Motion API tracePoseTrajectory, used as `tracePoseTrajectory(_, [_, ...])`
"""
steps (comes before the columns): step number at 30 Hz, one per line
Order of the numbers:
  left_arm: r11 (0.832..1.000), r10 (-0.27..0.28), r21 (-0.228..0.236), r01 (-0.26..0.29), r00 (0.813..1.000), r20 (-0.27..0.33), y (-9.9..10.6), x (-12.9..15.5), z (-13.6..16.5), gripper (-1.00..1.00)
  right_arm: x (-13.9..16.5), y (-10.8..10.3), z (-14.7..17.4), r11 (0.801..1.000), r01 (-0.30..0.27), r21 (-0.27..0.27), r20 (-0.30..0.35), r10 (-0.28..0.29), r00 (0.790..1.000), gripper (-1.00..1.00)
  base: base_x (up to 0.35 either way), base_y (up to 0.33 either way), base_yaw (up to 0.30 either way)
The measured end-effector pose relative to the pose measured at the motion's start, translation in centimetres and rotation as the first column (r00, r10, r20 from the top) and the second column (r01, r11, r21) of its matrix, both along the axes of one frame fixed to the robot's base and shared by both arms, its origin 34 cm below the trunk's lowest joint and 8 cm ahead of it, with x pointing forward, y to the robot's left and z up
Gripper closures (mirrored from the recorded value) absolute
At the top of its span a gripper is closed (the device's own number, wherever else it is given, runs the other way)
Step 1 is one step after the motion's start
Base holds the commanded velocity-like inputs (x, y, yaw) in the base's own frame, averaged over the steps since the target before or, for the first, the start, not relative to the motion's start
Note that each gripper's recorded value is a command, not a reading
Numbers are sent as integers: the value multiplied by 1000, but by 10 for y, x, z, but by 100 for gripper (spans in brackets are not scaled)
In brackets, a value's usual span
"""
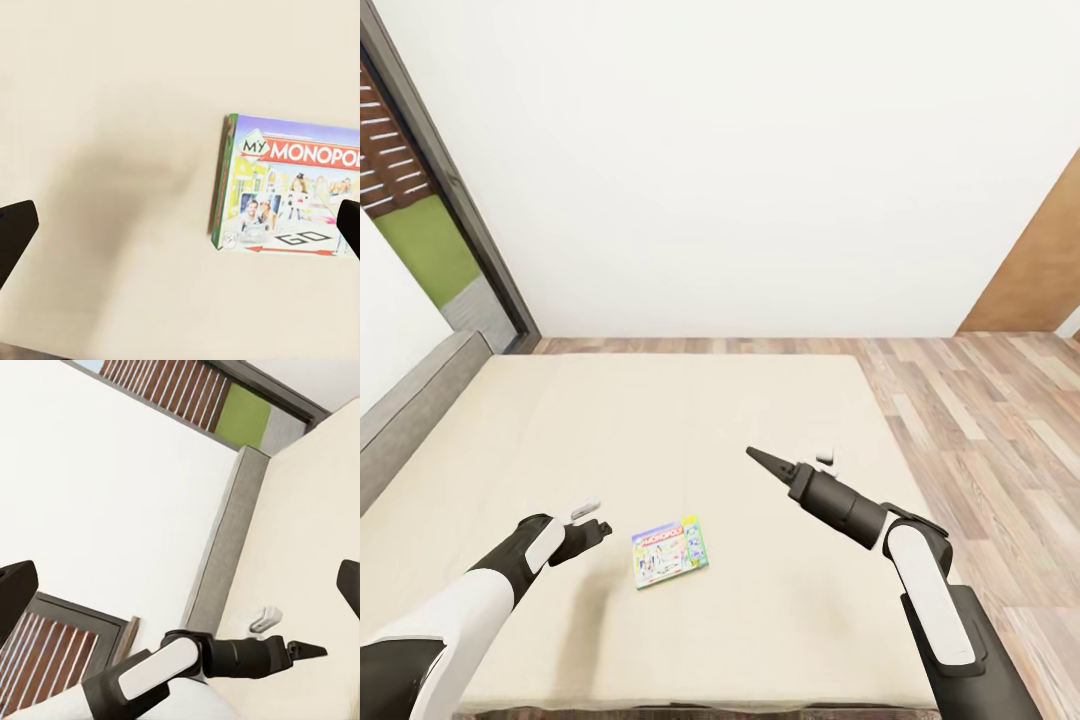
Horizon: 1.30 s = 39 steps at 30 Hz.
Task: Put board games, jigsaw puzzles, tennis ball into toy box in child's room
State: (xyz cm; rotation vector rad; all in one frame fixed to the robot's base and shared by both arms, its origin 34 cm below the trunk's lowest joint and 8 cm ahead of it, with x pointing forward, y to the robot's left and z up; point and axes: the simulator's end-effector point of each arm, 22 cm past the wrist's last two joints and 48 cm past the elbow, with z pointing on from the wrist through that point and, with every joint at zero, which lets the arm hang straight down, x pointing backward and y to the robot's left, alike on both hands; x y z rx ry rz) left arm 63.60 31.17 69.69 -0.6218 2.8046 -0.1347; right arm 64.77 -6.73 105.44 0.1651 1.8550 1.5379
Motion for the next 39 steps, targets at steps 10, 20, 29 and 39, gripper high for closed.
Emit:
tracePoseTrajectory(10, [1000,-1,0,1,1000,-16,0,-5,-9,-100,-5,4,1,999,-31,40,5,31,1000,-100,0,0,0])
tracePoseTrajectory(20, [1000,-2,1,2,1000,-31,0,-10,-16,-100,-3,2,-8,999,-16,39,-2,16,1000,-100,0,0,0])
tracePoseTrajectory(29, [1000,12,-18,-12,1000,2,-9,5,-10,-100,-1,-6,-19,999,27,32,-23,-26,999,-100,0,0,0])
tracePoseTrajectory(39, [1000,9,17,-12,992,123,-15,55,17,-100,5,-9,-19,998,51,32,-13,-51,999,-100,0,0,0])
